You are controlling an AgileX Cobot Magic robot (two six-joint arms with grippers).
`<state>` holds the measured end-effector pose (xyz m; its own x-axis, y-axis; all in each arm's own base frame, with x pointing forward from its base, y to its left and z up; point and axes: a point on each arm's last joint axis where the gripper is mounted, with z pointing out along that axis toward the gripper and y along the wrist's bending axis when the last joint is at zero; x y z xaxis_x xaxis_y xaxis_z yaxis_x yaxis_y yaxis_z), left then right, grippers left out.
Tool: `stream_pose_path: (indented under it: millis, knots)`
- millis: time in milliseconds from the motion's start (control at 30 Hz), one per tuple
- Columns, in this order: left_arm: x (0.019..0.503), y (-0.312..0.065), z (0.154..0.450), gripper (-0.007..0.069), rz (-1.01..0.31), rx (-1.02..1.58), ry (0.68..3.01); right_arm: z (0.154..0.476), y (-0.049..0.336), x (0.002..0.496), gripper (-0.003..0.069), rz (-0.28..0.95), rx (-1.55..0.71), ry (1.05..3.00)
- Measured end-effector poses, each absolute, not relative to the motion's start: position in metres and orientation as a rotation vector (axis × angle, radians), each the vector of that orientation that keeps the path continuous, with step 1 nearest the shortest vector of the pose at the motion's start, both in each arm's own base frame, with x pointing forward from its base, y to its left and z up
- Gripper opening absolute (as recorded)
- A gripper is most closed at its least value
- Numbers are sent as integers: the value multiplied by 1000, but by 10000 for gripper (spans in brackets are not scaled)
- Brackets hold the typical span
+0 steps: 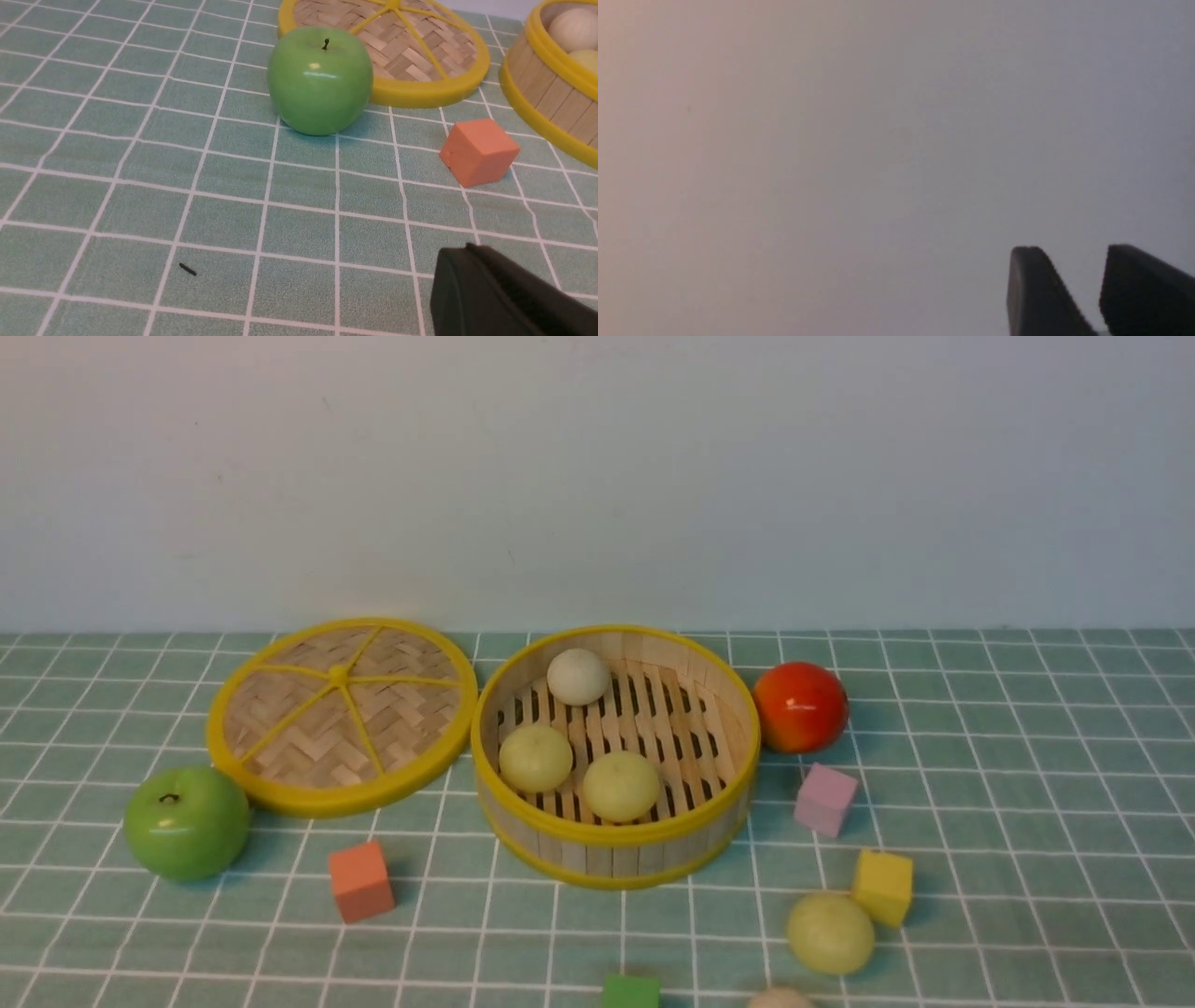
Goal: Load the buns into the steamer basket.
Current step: Use the right arm to grab a steamed stuffed bun
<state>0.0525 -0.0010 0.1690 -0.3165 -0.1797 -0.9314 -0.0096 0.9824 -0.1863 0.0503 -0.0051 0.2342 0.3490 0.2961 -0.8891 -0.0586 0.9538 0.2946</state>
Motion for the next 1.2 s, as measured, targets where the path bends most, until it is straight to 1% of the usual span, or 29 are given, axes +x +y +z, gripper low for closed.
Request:
stream_pose_path:
  millis: [67, 167, 200, 267, 333, 400, 433, 467, 500, 567, 633, 733, 767, 800, 833, 900, 933, 967, 1033, 1133, 1200]
  knots:
    - [52, -1, 169, 1, -171, -137, 1887, 249, -4, 47, 239, 291, 257, 1187]
    - [52, -1, 169, 3, -171, -137, 1887, 290, -2, 45, 239, 313, 256, 1219]
    - [52, -1, 169, 4, -171, -137, 1887, 294, -2, 44, 239, 323, 244, 1213]
    - [52, -1, 169, 4, -171, -137, 1887, 321, 2, 60, 239, 337, 239, 1381]
    - [52, -1, 169, 4, -171, -137, 1887, 335, 5, 77, 239, 344, 237, 1524]
    - [52, -1, 169, 4, -171, -137, 1887, 334, 8, 96, 239, 347, 242, 1685]
    - [52, -1, 169, 4, -171, -137, 1887, 331, 10, 113, 239, 347, 249, 1817]
    - [52, -1, 169, 4, -171, -137, 1887, 332, 10, 113, 239, 347, 248, 1813]
    - [52, -1, 169, 4, -171, -137, 1887, 322, 12, 135, 239, 317, 268, 1954]
    - [52, -1, 169, 6, -171, -137, 1887, 309, 13, 154, 239, 316, 235, 2084]
    - [52, -1, 169, 8, -171, -137, 1887, 294, 16, 171, 239, 316, 205, 2184]
    - [52, -1, 169, 13, -171, -137, 1887, 272, 31, 194, 239, 370, 82, 2341]
    - [52, -1, 169, 13, -171, -137, 1887, 271, 33, 195, 239, 380, 75, 2353]
    - [52, -1, 169, 15, -171, -137, 1887, 261, 46, 210, 239, 420, -26, 2459]
    - [52, -1, 169, 17, -171, -137, 1887, 256, 54, 219, 239, 443, -76, 2513]
    - [52, -1, 169, 18, -171, -137, 1887, 253, 63, 229, 239, 458, -110, 2552]
    - [52, -1, 169, 18, -171, -137, 1887, 246, 79, 247, 239, 480, -181, 2624]
    - [52, -1, 169, 19, -171, -137, 1887, 245, 87, 256, 239, 479, -207, 2639]
    - [52, -1, 169, 20, -171, -137, 1887, 236, 101, 266, 239, 467, -239, 2681]
    - [52, -1, 169, 20, -171, -137, 1887, 216, 130, 289, 239, 354, -307, 2784]
    - [52, -1, 169, 20, -171, -137, 1887, 208, 142, 297, 239, 287, -316, 2817]
